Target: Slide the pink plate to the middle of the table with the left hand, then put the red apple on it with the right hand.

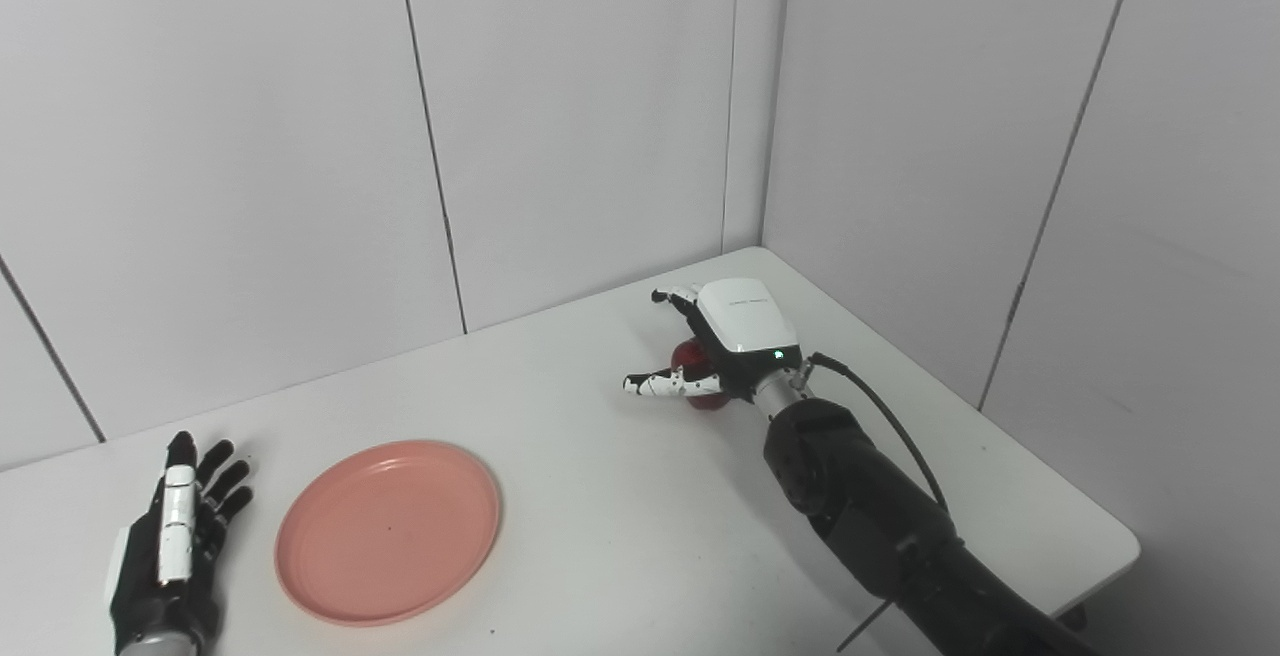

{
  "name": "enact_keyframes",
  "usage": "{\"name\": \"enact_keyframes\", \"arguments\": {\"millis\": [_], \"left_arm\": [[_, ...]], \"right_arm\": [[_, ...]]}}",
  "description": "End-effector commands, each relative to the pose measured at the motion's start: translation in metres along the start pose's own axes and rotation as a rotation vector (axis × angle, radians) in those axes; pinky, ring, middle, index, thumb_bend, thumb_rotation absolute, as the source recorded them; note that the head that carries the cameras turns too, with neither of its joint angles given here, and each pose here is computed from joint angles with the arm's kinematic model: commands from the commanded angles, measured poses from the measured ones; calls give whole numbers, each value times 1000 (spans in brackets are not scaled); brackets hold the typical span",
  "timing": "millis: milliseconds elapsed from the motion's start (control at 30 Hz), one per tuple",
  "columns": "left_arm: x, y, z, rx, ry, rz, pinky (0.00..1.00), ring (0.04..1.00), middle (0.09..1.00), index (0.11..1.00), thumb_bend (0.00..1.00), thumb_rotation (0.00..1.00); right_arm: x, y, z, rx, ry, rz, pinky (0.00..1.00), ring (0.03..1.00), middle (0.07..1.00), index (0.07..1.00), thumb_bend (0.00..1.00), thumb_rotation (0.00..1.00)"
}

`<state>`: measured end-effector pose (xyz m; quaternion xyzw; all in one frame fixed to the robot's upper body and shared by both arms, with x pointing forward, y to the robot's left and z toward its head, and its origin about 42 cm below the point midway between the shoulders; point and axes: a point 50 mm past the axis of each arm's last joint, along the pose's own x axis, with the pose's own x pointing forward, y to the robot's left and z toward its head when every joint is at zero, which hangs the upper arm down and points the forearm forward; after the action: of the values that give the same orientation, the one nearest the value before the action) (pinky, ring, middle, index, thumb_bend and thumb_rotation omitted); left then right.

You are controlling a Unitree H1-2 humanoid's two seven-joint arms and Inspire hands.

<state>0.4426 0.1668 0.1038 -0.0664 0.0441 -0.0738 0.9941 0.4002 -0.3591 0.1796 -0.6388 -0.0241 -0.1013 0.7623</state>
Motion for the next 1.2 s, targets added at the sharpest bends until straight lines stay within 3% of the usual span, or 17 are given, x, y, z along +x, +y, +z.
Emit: {"name": "enact_keyframes", "arguments": {"millis": [0, 767, 1067, 1167], "left_arm": [[-9, 4, -21, -6, 110, 21, 865, 869, 895, 934, 673, 875], [-10, 4, -21, -6, 115, 14, 876, 873, 901, 922, 675, 871], [-11, 5, -22, -9, 121, 14, 892, 881, 902, 925, 669, 875], [-11, 5, -22, -4, 119, 10, 890, 875, 903, 930, 668, 887]], "right_arm": [[12, -22, -4, -19, 7, -57, 557, 756, 787, 775, 847, 757], [11, -25, -12, -31, 48, -26, 568, 757, 792, 771, 835, 753], [10, -13, -18, -39, 76, -7, 508, 663, 727, 738, 842, 734], [8, -11, -19, -38, 80, 0, 447, 579, 678, 724, 843, 725]]}}
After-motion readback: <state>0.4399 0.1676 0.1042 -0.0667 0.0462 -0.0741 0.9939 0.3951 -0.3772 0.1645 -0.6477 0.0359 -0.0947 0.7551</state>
